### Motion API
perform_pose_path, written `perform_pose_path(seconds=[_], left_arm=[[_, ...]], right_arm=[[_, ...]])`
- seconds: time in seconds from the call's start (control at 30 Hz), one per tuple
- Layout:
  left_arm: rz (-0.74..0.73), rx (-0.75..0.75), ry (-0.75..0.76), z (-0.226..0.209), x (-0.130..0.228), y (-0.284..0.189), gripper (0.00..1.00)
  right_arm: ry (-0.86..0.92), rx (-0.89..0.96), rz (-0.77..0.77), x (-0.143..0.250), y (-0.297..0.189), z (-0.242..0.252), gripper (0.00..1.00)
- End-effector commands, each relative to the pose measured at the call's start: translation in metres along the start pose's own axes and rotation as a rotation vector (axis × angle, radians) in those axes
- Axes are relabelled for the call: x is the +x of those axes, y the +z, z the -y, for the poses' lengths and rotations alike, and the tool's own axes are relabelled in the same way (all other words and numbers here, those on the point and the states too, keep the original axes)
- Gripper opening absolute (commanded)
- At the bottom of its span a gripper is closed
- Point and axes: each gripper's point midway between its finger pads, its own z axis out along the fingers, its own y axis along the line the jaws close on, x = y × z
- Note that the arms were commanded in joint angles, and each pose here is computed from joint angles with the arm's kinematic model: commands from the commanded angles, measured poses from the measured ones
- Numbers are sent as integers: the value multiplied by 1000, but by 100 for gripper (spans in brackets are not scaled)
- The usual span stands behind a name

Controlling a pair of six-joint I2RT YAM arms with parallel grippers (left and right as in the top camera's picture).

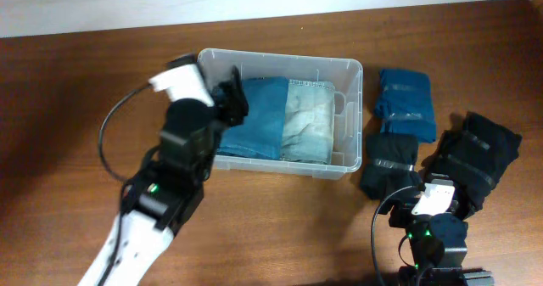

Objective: Pack container
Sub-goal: 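Press and tuck the dark-blue jeans flat with the left gripper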

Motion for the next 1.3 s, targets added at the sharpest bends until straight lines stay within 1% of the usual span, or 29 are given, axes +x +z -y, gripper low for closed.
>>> perform_pose_path(seconds=[0.0,0.07,0.1,0.13,0.27,0.37,0.47,0.53,0.7,0.87,1.0,1.13,1.2,1.27], left_arm=[[-136,168,431,22,48,27,32],[-174,188,470,23,68,45,13],[-186,185,472,22,75,53,1],[-201,182,474,21,84,62,0],[-267,172,516,12,122,92,0],[-349,157,532,1,160,114,0],[-422,143,540,-8,189,129,0],[-448,138,543,-10,199,134,1],[-482,132,546,-12,202,132,0],[-633,101,562,-31,235,120,0],[-703,86,570,-41,256,117,0],[-705,79,566,-41,250,120,0],[-707,68,571,-34,230,121,0],[-677,75,567,-15,192,126,0]], right_arm=[[-1,5,2,1,1,1,98],[-2,5,2,1,1,1,98],[-1,5,2,1,1,1,98],[-2,5,2,1,1,1,98],[-1,5,2,1,1,1,98],[-1,5,2,1,1,1,98],[-1,5,2,1,1,1,98],[-1,5,2,1,1,1,98],[-1,5,2,1,1,1,98],[-1,5,3,1,0,1,98],[-1,5,2,1,1,1,98],[-1,5,2,1,1,1,98],[-1,5,2,1,1,1,98],[-1,5,2,1,1,1,98]])
